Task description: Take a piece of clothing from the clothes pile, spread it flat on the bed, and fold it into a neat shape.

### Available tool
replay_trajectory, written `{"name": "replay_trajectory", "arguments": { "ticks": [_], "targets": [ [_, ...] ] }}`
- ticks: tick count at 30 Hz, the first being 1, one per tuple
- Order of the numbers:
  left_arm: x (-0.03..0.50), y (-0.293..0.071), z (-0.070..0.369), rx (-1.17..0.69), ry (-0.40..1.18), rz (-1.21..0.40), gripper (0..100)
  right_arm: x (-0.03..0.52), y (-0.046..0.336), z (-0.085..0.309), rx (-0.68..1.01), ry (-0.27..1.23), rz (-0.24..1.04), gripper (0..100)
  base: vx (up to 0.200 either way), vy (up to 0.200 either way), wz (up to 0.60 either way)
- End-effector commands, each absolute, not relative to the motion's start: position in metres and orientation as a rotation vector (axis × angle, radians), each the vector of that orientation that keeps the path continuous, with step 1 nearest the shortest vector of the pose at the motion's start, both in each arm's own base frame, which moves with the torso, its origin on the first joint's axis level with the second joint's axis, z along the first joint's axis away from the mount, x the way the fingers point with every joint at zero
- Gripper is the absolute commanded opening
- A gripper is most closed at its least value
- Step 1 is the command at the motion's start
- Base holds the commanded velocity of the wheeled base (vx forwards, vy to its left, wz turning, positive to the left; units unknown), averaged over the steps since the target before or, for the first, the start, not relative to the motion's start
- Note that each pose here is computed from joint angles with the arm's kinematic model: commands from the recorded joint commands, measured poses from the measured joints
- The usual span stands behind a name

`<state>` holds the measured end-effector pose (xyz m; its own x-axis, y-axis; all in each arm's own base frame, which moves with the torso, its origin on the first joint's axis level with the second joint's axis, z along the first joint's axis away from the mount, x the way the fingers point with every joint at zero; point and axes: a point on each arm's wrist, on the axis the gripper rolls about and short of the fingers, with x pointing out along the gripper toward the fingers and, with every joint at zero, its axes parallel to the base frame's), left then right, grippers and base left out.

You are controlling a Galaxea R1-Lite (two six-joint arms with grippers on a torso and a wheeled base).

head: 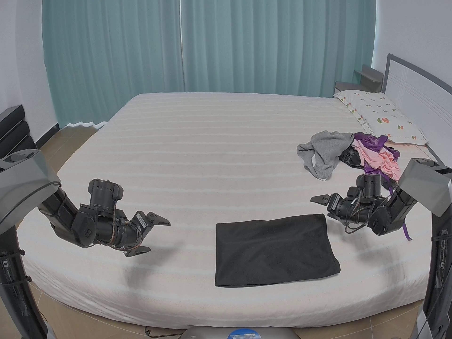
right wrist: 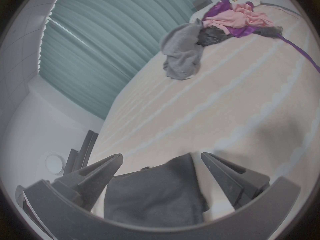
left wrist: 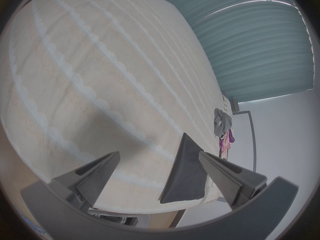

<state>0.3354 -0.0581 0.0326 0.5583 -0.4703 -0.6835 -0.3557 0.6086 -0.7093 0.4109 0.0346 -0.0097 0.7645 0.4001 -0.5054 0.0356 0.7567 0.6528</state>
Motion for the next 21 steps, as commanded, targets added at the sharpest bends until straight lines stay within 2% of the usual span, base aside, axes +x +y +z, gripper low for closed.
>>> {"name": "replay_trajectory", "arguments": {
  "ticks": [1, 7, 13, 18, 21],
  "targets": [
    [0.335, -0.058, 0.032, -0.958, 1.020, -0.082, 100, 0.399, 0.053, 0.007, 0.678, 0.657, 0.273, 100, 0.000, 0.000, 0.00],
    [0.335, -0.058, 0.032, -0.958, 1.020, -0.082, 100, 0.395, 0.068, 0.006, 0.673, 0.670, 0.299, 100, 0.000, 0.000, 0.00],
    [0.335, -0.059, 0.032, -0.957, 1.020, -0.083, 100, 0.392, 0.114, -0.008, 0.660, 0.708, 0.321, 100, 0.000, 0.000, 0.00],
    [0.335, -0.059, 0.032, -0.957, 1.020, -0.083, 100, 0.395, 0.160, 0.005, 0.791, 0.695, 0.378, 100, 0.000, 0.000, 0.00],
    [0.335, -0.059, 0.032, -0.957, 1.020, -0.083, 100, 0.395, 0.176, -0.004, 0.803, 0.709, 0.399, 100, 0.000, 0.000, 0.00]
  ]
}}
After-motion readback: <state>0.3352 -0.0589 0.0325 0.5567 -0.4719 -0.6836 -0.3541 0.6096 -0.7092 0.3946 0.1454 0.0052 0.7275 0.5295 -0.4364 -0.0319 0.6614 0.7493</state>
